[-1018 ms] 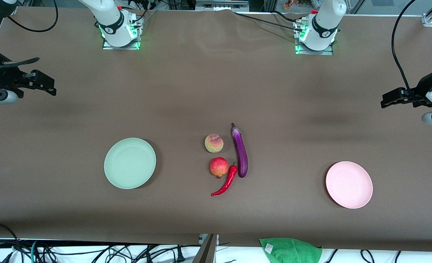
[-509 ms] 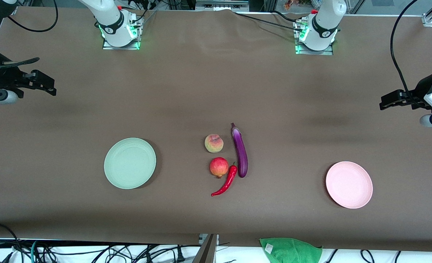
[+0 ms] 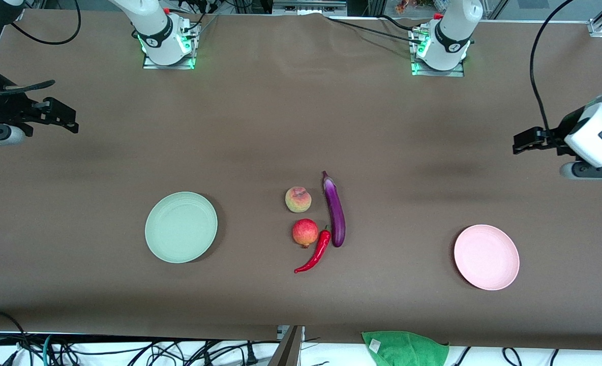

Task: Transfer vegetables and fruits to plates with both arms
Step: 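Reach the right gripper to the peach while the left gripper grasps the eggplant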

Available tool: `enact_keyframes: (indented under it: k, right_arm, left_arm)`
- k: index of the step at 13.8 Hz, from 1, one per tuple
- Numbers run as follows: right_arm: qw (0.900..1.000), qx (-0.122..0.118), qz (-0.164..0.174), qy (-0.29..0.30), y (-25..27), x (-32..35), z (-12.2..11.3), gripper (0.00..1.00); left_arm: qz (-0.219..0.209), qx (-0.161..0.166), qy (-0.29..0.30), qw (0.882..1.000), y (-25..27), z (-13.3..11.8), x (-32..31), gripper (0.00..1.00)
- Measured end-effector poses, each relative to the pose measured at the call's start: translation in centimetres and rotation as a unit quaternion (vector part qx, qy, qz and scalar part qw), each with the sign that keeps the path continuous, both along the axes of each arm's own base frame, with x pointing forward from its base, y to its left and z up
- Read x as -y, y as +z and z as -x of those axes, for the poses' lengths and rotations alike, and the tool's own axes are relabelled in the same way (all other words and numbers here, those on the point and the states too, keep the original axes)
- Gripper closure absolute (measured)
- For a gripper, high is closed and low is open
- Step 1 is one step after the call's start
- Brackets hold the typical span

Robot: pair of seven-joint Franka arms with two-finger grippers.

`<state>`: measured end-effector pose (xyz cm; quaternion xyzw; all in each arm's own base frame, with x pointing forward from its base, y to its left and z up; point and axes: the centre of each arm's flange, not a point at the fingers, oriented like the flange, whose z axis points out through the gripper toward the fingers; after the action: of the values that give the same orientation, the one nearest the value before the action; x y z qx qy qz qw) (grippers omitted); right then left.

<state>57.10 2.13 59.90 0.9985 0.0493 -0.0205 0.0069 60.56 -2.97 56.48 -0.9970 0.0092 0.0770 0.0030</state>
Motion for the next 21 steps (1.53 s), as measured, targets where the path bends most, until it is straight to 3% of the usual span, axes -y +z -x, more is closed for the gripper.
enact_keyframes:
  k: [5, 13, 15, 18, 19, 21]
  right_arm:
    - [1.0, 0.0, 0.0, 0.0, 0.0, 0.0, 0.0, 0.0]
    - [1.0, 0.001, 0.0, 0.0, -0.4, 0.0, -0.3, 0.0]
    - [1.0, -0.015, 0.002, 0.0, -2.0, -0.1, -0.8, 0.0]
    - [0.996, -0.082, -0.003, 0.034, -8.5, -3.6, -2.0, 0.0]
    - [0.994, -0.093, -0.003, 0.054, -10.6, -6.2, -2.5, 0.0]
    - [0.994, -0.066, -0.017, 0.084, -14.8, -12.4, -4.4, 0.0]
  left_arm:
    - [0.041, -0.013, -0.034, 0.999, -1.5, -0.1, 5.7, 0.0]
    - [0.085, 0.014, -0.075, 0.994, -4.7, -1.6, 13.7, 0.0]
    - [0.093, 0.028, -0.076, 0.992, -6.6, -2.2, 16.8, 0.0]
    - [0.103, 0.029, -0.037, 0.994, -10.8, -2.5, 22.1, 0.0]
    - [0.105, 0.028, -0.028, 0.994, -12.3, -2.5, 23.5, 0.0]
    - [0.103, 0.028, -0.011, 0.994, -15.2, -2.6, 25.9, 0.0]
